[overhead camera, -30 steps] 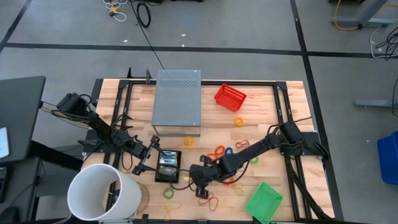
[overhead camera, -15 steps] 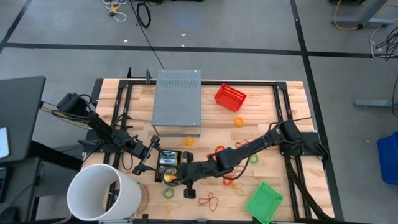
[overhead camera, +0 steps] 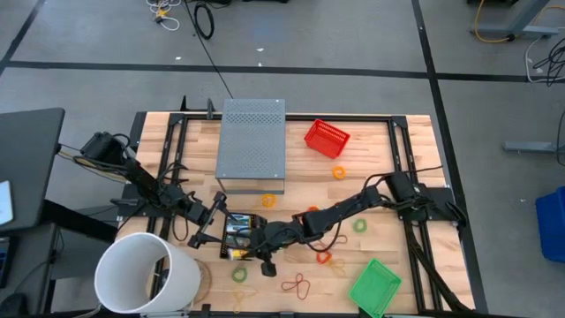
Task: Pick & Place Office Desk Supplies
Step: Put the crayon box into the black basket
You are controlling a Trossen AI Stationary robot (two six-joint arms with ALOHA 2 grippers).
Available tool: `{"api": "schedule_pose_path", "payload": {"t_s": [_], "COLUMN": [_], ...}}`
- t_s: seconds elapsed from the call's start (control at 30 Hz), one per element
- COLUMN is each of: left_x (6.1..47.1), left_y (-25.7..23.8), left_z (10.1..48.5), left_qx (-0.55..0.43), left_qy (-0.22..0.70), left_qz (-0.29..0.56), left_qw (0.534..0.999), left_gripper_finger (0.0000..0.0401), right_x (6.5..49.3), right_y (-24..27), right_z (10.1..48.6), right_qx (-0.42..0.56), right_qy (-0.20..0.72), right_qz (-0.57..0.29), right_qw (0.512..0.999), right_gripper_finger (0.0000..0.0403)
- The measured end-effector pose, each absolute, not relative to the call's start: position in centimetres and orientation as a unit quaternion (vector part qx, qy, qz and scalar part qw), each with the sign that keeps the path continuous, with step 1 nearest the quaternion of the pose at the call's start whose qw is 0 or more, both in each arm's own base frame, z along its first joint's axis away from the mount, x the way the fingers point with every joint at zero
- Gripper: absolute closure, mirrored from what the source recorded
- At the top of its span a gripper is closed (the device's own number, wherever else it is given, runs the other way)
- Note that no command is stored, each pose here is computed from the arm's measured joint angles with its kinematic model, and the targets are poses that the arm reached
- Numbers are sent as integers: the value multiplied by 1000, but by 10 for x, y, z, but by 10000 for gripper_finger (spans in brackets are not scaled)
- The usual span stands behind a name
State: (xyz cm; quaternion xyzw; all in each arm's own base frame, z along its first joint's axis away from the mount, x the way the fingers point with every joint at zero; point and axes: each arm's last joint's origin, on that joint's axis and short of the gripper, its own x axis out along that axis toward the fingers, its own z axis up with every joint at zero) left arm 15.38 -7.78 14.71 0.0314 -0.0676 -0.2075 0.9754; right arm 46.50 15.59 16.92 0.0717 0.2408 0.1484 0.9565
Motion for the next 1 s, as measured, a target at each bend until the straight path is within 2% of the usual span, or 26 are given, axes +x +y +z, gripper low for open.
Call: {"api": "schedule_pose_path", "payload": {"t_s": [0.2, 0.73, 1.0], "left_x": [154, 154, 154], "left_y": [-78, -78, -78], "left_z": [147, 148, 148], "left_qx": [32, 33, 33], "left_qy": [-68, -72, -72], "left_qz": [-204, -203, -204], "left_qw": [976, 976, 976], "left_gripper_finger": [62, 62, 62], "right_x": [473, 478, 478], "right_y": [147, 136, 137], "right_z": [150, 147, 147], "right_qx": [75, 34, 25], "right_qy": [242, 226, 224], "right_qz": [165, 179, 161], "right_qw": [953, 957, 961], "right_gripper_finger": [375, 374, 259]}}
